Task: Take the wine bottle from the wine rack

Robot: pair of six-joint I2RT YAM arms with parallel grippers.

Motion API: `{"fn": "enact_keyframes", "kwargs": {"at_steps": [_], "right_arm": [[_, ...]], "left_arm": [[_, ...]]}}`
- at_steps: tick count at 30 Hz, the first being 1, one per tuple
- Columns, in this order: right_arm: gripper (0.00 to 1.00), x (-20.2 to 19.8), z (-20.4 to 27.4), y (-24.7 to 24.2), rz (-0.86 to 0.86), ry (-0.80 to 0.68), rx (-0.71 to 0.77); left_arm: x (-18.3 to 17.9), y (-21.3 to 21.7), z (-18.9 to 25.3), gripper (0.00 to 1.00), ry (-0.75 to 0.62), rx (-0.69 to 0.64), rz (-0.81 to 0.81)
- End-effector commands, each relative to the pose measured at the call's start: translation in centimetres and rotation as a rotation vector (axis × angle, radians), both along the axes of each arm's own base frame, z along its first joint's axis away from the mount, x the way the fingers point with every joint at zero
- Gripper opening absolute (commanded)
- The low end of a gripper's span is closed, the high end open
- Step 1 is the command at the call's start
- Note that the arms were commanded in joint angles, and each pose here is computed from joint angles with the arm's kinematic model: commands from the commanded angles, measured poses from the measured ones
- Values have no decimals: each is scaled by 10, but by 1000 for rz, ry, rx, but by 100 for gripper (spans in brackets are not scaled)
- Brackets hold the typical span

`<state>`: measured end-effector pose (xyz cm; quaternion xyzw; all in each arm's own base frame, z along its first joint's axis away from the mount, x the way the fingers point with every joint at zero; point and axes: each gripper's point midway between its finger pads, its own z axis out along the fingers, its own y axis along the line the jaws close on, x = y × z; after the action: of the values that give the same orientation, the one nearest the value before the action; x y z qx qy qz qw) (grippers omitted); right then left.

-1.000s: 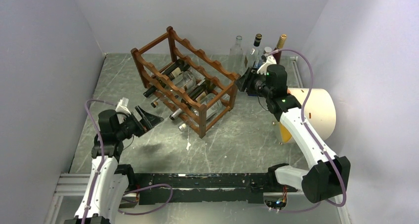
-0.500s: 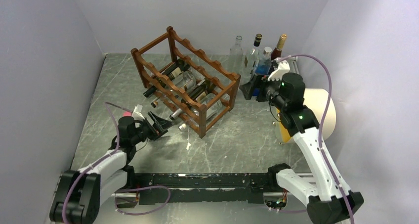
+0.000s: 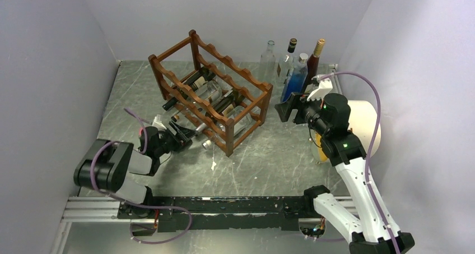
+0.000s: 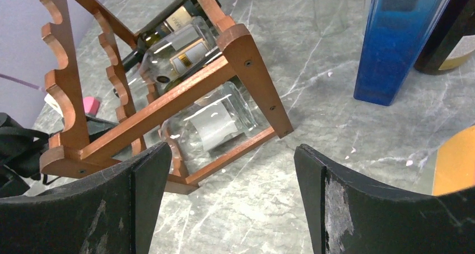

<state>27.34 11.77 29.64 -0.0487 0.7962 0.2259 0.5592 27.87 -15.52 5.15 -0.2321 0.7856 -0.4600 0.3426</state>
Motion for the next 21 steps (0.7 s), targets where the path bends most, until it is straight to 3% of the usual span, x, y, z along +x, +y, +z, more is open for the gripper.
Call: {"fn": "enact_keyframes", "kwargs": {"at_steps": [1, 7, 11, 21], "right_arm": [[85, 2, -3, -3, -10, -4, -16], [85, 3, -1, -4, -21, -19, -11], [85, 6, 3, -3, -17, -20, -10], [85, 10, -2, 0, -14, -2, -5]], "left_arm": [[20, -12, 25, 75, -142, -67, -39], [21, -20, 14, 67, -152, -156, -64], [22, -23, 9, 68, -161, -233, -61], [33, -18, -8, 54, -158, -119, -28]]}}
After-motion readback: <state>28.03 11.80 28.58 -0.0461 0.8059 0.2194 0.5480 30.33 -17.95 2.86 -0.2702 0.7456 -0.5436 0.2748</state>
